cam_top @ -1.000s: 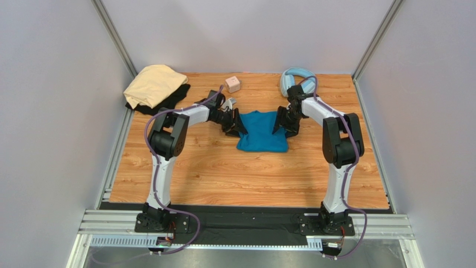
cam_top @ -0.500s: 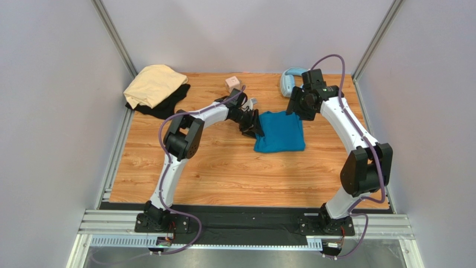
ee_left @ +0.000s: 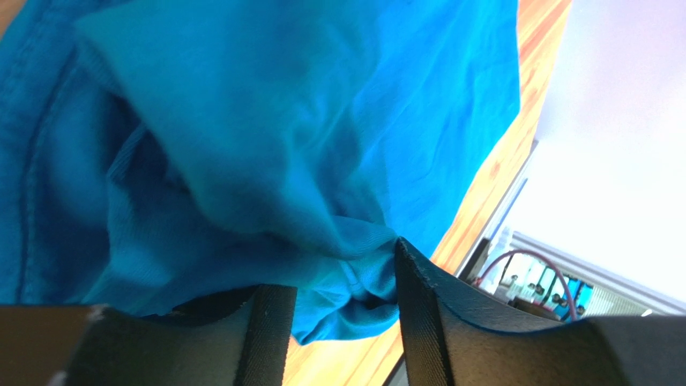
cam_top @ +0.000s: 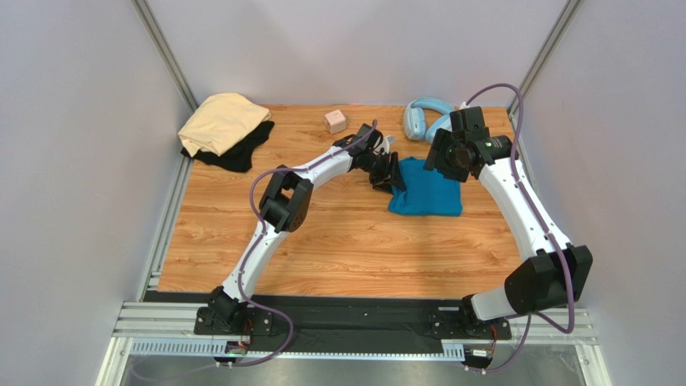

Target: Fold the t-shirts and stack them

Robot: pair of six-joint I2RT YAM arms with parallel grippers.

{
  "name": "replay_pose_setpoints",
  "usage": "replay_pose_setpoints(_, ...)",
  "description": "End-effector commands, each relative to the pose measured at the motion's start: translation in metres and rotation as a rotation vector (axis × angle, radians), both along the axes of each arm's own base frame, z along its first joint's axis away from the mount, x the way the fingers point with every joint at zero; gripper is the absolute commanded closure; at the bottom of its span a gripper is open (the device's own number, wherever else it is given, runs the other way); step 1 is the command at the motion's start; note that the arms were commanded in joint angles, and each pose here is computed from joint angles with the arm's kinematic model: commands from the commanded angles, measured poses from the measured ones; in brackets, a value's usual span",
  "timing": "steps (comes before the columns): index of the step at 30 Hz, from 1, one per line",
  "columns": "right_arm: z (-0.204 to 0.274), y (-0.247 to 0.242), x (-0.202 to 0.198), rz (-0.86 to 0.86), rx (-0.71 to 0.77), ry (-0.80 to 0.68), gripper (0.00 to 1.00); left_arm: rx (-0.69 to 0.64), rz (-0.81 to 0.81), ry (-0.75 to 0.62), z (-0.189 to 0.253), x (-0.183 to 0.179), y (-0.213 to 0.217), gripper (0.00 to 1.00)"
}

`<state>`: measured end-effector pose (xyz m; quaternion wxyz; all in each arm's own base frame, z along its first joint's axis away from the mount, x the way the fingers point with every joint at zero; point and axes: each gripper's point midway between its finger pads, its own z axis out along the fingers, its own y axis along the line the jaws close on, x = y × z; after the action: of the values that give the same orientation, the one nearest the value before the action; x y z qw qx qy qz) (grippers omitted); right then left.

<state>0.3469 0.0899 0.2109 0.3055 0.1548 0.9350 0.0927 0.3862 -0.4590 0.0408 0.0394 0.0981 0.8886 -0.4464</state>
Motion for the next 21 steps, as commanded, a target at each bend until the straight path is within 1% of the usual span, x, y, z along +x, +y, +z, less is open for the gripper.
replay_pose_setpoints(1,0.014,-0.003,-0.017,-0.020,0.017,-0.035,0.38,-0.030,0.021,-0.003,0.008,0.002,-0.024,0.44)
replay_pose_setpoints(4,0.007,-0.007,-0.019,-0.012,-0.010,-0.015,0.38,-0.055,0.001,0.008,0.005,-0.009,-0.044,0.44)
replay_pose_setpoints(5,0.005,-0.007,-0.021,-0.008,-0.013,-0.001,0.38,-0.071,-0.003,-0.006,0.012,-0.009,-0.053,0.43)
replay_pose_setpoints(6,0.004,-0.005,-0.022,-0.001,0.001,0.010,0.38,-0.067,-0.019,0.001,0.004,-0.019,-0.063,0.43)
replay_pose_setpoints(7,0.005,-0.002,-0.024,0.007,0.016,0.014,0.38,-0.074,-0.019,0.001,0.002,-0.020,-0.069,0.43)
replay_pose_setpoints(8,0.007,0.001,-0.028,0.015,0.032,0.018,0.39,-0.101,-0.021,-0.027,0.013,-0.017,-0.079,0.43)
replay_pose_setpoints(9,0.009,0.001,-0.029,0.011,0.040,0.015,0.39,-0.098,-0.025,-0.012,0.000,-0.022,-0.086,0.43)
replay_pose_setpoints(11,0.012,0.000,-0.036,0.011,0.044,0.005,0.39,-0.129,0.008,0.000,-0.004,-0.015,-0.096,0.43)
replay_pose_setpoints(12,0.013,0.000,-0.038,0.015,0.041,0.004,0.39,-0.134,0.027,0.010,-0.004,-0.012,-0.098,0.43)
replay_pose_setpoints(15,0.017,-0.004,-0.050,0.025,0.031,0.015,0.40,-0.138,0.058,-0.048,-0.004,0.002,-0.099,0.43)
replay_pose_setpoints(18,0.018,-0.007,-0.059,0.019,0.026,0.012,0.40,-0.128,0.068,-0.080,-0.001,0.009,-0.093,0.43)
replay_pose_setpoints(19,0.018,-0.007,-0.061,0.018,0.027,0.011,0.40,-0.107,0.081,-0.083,-0.007,0.011,-0.089,0.43)
replay_pose_setpoints(21,0.017,-0.008,-0.064,0.016,0.031,0.016,0.40,-0.104,0.094,-0.107,0.000,0.018,-0.084,0.43)
